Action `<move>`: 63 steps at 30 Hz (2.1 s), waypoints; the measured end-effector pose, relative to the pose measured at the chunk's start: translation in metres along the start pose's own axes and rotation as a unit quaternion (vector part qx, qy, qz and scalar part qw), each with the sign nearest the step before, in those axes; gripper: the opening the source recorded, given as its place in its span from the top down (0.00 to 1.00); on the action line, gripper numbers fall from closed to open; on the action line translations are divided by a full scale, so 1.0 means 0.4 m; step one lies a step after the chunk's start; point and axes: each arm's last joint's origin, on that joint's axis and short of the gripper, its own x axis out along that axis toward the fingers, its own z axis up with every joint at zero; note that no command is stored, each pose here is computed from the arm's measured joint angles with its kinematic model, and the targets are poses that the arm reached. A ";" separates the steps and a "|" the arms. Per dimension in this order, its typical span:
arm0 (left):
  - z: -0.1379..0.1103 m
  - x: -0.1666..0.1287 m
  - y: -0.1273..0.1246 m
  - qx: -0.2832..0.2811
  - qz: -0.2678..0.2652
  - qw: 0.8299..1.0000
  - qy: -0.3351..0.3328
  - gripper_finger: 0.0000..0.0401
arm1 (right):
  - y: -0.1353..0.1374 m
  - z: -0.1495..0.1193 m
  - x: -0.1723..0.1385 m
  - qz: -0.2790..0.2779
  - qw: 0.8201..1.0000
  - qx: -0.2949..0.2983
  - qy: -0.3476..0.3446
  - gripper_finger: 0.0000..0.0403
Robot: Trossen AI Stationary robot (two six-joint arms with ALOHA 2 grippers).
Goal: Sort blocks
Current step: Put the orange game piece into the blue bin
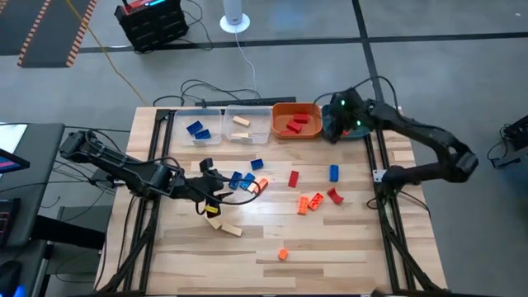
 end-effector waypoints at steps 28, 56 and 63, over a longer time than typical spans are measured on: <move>-0.026 0.012 0.000 0.002 0.002 1.000 0.009 0.52 | 0.534 -0.244 0.060 0.114 0.898 -0.406 0.125 0.32; -0.025 0.012 0.000 0.001 0.003 1.000 0.008 0.52 | 0.606 -0.284 0.105 0.133 0.812 -0.537 0.188 0.28; -0.026 0.012 0.000 0.002 0.003 1.000 0.010 0.52 | 0.604 -0.260 0.079 0.121 0.850 -0.475 0.192 0.28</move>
